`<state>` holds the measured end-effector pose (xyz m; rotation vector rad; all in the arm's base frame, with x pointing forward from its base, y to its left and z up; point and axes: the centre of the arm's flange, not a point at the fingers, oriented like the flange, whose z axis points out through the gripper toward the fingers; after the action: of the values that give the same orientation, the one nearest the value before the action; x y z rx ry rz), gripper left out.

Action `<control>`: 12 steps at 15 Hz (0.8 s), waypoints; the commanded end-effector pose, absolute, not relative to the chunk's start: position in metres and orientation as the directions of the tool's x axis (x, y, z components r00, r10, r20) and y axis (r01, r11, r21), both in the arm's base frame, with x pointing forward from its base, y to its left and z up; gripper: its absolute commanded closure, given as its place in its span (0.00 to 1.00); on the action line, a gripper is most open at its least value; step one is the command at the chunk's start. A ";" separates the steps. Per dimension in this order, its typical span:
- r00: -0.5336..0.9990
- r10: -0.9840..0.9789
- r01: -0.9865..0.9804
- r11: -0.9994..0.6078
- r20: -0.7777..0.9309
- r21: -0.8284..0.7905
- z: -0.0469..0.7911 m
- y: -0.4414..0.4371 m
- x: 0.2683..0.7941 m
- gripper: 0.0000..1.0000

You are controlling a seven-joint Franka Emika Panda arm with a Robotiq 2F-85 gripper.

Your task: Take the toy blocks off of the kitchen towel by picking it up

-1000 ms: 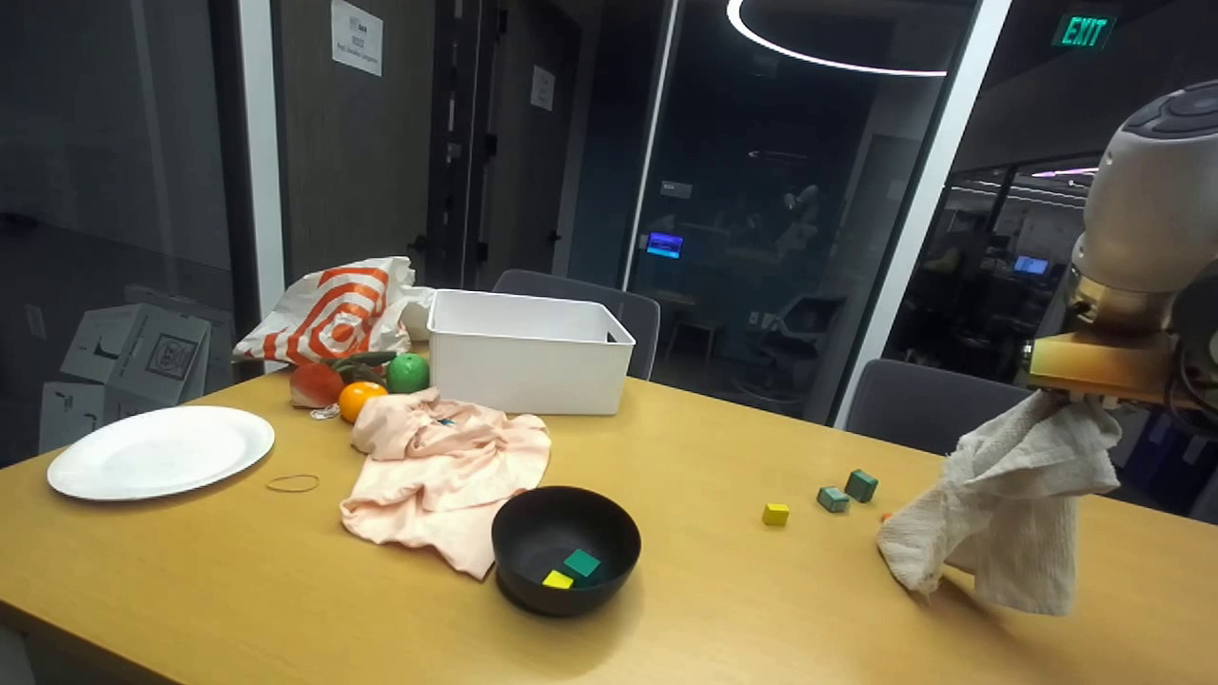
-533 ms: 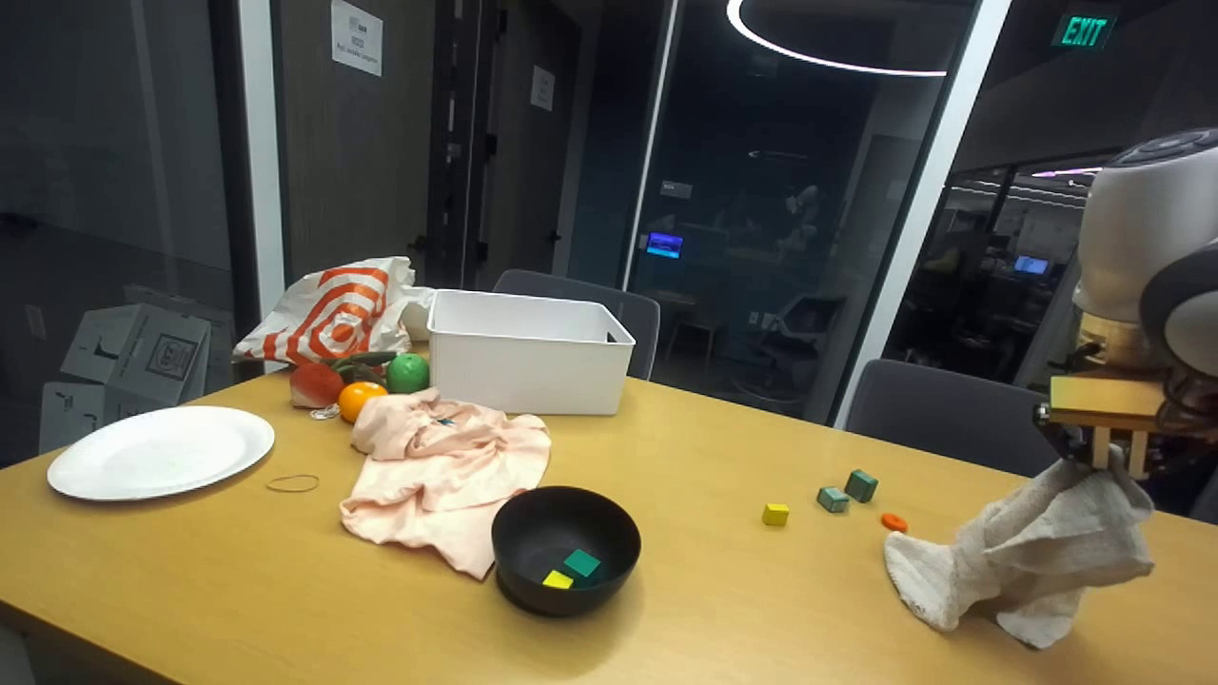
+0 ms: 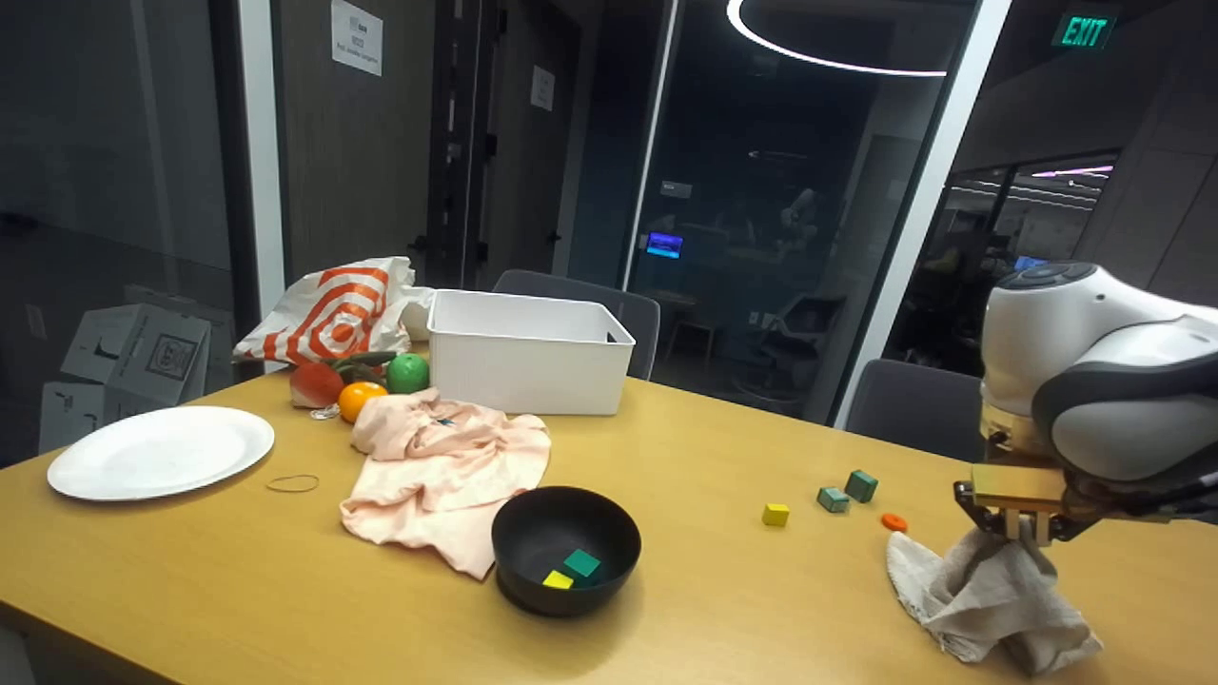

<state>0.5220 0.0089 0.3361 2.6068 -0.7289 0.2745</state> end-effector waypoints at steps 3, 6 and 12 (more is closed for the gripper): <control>0.860 -0.435 -0.495 -0.838 0.266 0.231 0.285 0.019 0.554 0.57; 0.847 -0.457 -0.503 -0.855 0.271 0.131 0.298 0.013 0.557 0.41; 0.893 -0.406 -0.421 -0.906 0.194 0.042 0.366 0.016 0.557 0.00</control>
<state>0.5602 0.0112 0.3196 2.8803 -0.7337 0.3288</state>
